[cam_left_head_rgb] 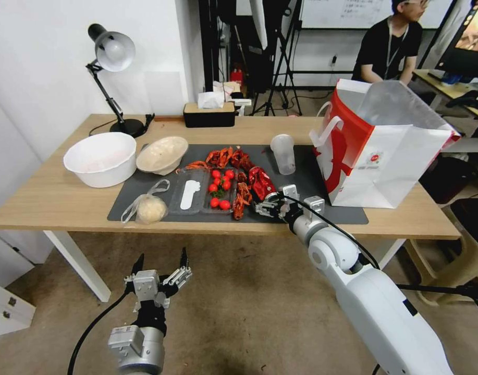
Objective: Pick up the trash from the table and place it into the takeout bag.
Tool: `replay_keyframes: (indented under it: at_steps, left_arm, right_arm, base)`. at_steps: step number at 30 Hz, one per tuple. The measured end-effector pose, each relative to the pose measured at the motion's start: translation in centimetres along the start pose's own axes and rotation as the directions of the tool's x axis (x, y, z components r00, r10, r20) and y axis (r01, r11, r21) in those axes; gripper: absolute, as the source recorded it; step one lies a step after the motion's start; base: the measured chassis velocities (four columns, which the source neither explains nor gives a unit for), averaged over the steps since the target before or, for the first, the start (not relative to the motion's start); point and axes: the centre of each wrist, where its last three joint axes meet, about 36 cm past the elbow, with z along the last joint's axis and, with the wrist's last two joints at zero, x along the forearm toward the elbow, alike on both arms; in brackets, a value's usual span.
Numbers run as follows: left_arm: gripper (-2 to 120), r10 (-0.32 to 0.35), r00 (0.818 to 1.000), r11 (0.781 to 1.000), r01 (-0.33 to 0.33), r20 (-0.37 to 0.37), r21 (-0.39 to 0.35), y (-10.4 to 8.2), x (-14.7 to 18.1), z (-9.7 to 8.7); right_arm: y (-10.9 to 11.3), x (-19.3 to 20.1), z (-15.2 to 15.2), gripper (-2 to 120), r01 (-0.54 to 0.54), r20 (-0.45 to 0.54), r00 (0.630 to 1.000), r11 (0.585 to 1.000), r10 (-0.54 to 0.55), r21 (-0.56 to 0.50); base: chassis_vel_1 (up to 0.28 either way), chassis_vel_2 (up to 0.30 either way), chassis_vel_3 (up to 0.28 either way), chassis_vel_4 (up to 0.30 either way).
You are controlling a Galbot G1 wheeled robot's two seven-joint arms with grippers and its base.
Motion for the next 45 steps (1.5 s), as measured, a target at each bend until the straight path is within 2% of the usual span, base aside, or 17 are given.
replay_keyframes:
  at_steps: [1, 3, 10, 18, 21, 22, 25, 26, 29, 30, 32, 33, 36, 39, 41, 42, 45]
  left_arm:
    - [100, 0.000, 1.000, 1.000, 0.000, 0.000, 0.000, 0.0, 0.0, 0.0]
    - [100, 0.000, 1.000, 1.000, 0.000, 0.000, 0.002, 0.0, 0.0, -0.1]
    - [100, -0.002, 1.000, 1.000, 0.002, -0.002, 0.004, 0.1, -0.1, 0.1]
    - [100, -0.002, 1.000, 1.000, 0.002, -0.001, 0.005, 0.0, -0.3, 0.3]
    - [100, -0.002, 1.000, 1.000, 0.002, -0.001, 0.005, 0.1, -0.3, 0.3]
    - [100, -0.002, 1.000, 1.000, 0.002, -0.001, 0.005, 0.1, -0.3, 0.3]
    - [100, -0.001, 1.000, 1.000, 0.001, -0.001, 0.006, 0.0, -0.3, 0.3]
    - [100, -0.001, 1.000, 1.000, 0.001, -0.001, 0.006, 0.0, -0.3, 0.3]
    - [100, 0.001, 1.000, 1.000, -0.001, -0.001, 0.007, -0.1, -0.3, 0.3]
    - [100, 0.001, 1.000, 1.000, -0.001, -0.001, 0.007, -0.1, -0.3, 0.3]
    - [100, 0.002, 1.000, 1.000, -0.002, 0.000, 0.006, -0.1, -0.3, 0.3]
    - [100, 0.002, 1.000, 1.000, -0.002, 0.000, 0.006, -0.1, -0.3, 0.3]
    - [100, 0.003, 1.000, 1.000, -0.003, 0.004, 0.006, 0.0, -0.2, 0.1]
    - [100, 0.004, 1.000, 1.000, -0.004, 0.006, 0.005, 0.0, -0.2, 0.0]
    - [100, 0.004, 1.000, 1.000, -0.004, 0.006, 0.006, -0.1, -0.1, -0.1]
    - [100, 0.004, 1.000, 1.000, -0.004, 0.006, 0.006, -0.1, -0.1, -0.1]
    - [100, 0.006, 1.000, 1.000, -0.006, 0.005, 0.006, -0.2, -0.1, 0.0]
  right_arm:
    - [0.0, 0.0, 0.0, 88, 0.000, 0.000, 1.000, 1.000, 0.000, 0.000]
    - [0.0, -0.1, 0.1, 76, 0.002, -0.003, 1.000, 1.000, -0.002, -0.001]
    - [0.0, -0.2, 0.2, 56, 0.000, -0.004, 1.000, 1.000, 0.000, -0.002]
    - [-0.4, 0.2, 0.3, 55, -0.010, 0.006, 1.000, 1.000, 0.010, -0.003]
    - [-0.9, 2.1, -1.5, 55, -0.014, 0.117, 0.993, 1.000, 0.012, 0.022]
    - [-0.9, 2.1, -1.5, 55, -0.014, 0.117, 0.993, 1.000, 0.012, 0.022]
    - [-1.5, 5.2, -5.1, 55, -0.038, 0.293, 0.956, 0.995, 0.010, 0.091]
    - [-1.5, 5.2, -5.1, 55, -0.038, 0.293, 0.956, 0.995, 0.010, 0.091]
    - [-2.0, 8.5, -9.2, 55, -0.113, 0.454, 0.890, 0.987, 0.049, 0.113]
    - [-2.0, 8.5, -9.2, 55, -0.113, 0.454, 0.890, 0.987, 0.049, 0.113]
    - [-3.0, 10.1, -11.9, 55, -0.172, 0.527, 0.845, 0.979, 0.091, 0.107]
    - [-3.0, 10.1, -11.9, 55, -0.172, 0.527, 0.845, 0.979, 0.091, 0.107]
    - [-5.6, 11.6, -14.9, 55, -0.267, 0.570, 0.803, 0.960, 0.172, 0.087]
    - [-7.5, 12.2, -16.3, 55, -0.327, 0.572, 0.786, 0.943, 0.235, 0.062]
    - [-9.7, 12.9, -17.9, 55, -0.409, 0.553, 0.762, 0.912, 0.338, 0.006]
    - [-9.7, 12.9, -17.9, 55, -0.409, 0.553, 0.762, 0.912, 0.338, 0.006]
    - [-12.2, 13.0, -18.8, 55, -0.465, 0.491, 0.757, 0.883, 0.432, -0.061]
  base:
    - [0.000, 0.000, 0.000, 0.000]
    - [0.000, 0.000, 0.000, 0.000]
    - [0.000, 0.000, 0.000, 0.000]
    - [0.000, 0.000, 0.000, 0.000]
    - [0.000, 0.000, 0.000, 0.000]
    - [0.000, 0.000, 0.000, 0.000]
    - [0.000, 0.000, 0.000, 0.000]
    - [0.000, 0.000, 0.000, 0.000]
    - [0.000, 0.000, 0.000, 0.000]
    - [0.000, 0.000, 0.000, 0.000]
    - [0.000, 0.000, 0.000, 0.000]
    - [0.000, 0.000, 0.000, 0.000]
    - [0.000, 0.000, 0.000, 0.000]
    - [0.000, 0.000, 0.000, 0.000]
    - [0.000, 0.000, 0.000, 0.000]
    - [0.000, 0.000, 0.000, 0.000]
    - [0.000, 0.000, 0.000, 0.000]
